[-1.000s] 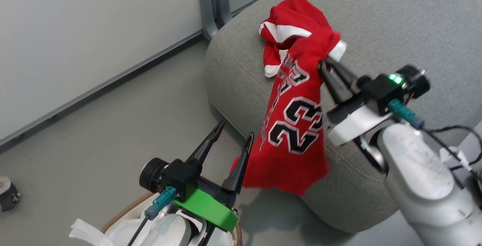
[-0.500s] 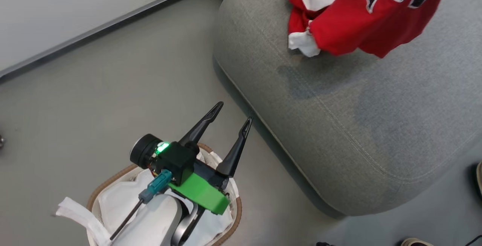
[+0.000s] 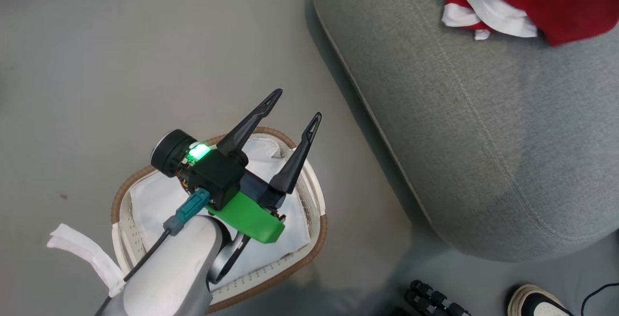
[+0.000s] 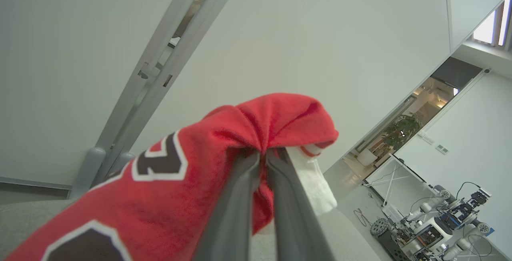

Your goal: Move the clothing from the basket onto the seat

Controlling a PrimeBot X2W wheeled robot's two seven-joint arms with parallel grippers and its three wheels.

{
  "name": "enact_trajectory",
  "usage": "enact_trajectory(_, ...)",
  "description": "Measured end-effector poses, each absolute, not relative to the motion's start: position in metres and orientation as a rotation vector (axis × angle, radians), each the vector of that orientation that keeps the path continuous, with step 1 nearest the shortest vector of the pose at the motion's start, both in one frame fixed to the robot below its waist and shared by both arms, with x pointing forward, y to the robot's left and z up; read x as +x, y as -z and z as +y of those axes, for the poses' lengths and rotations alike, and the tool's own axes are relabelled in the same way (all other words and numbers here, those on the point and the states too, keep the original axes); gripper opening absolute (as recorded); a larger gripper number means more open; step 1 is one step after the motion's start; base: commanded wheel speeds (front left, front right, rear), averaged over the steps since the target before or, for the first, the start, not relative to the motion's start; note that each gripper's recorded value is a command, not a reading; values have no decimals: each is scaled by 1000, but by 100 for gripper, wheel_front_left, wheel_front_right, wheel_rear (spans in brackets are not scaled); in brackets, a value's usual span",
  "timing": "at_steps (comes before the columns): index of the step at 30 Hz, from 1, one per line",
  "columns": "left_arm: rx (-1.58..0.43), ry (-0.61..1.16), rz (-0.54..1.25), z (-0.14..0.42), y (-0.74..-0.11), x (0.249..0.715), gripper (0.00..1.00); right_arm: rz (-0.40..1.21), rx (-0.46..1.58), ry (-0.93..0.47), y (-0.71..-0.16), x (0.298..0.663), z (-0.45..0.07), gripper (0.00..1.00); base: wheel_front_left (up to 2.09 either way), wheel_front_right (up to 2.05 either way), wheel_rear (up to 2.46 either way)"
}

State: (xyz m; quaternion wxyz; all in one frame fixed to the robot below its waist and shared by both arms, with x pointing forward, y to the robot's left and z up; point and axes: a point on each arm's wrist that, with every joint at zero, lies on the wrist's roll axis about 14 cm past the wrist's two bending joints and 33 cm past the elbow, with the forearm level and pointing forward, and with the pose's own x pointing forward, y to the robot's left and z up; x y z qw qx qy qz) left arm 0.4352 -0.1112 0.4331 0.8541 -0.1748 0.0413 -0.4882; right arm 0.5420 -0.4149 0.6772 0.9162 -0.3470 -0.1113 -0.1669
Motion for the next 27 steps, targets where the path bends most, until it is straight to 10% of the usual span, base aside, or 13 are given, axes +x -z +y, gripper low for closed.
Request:
enact_trajectory(13,-355,895,195,-71,-374,458,100,215,-519,319,-452,525,-414,0,0,0,0)
enact_trajectory(16,-349,889,195,-69,-374,459,100,253,-487,352,-438,506,-418,49,0,0,0)
enact_trajectory(17,-347,889,191,-69,-376,460,100,258,-478,363,-436,501,-419,100,0,0,0)
enact_trajectory(27,-337,901,143,-77,-408,451,100,259,-372,496,-444,428,-435,100,0,0,0)
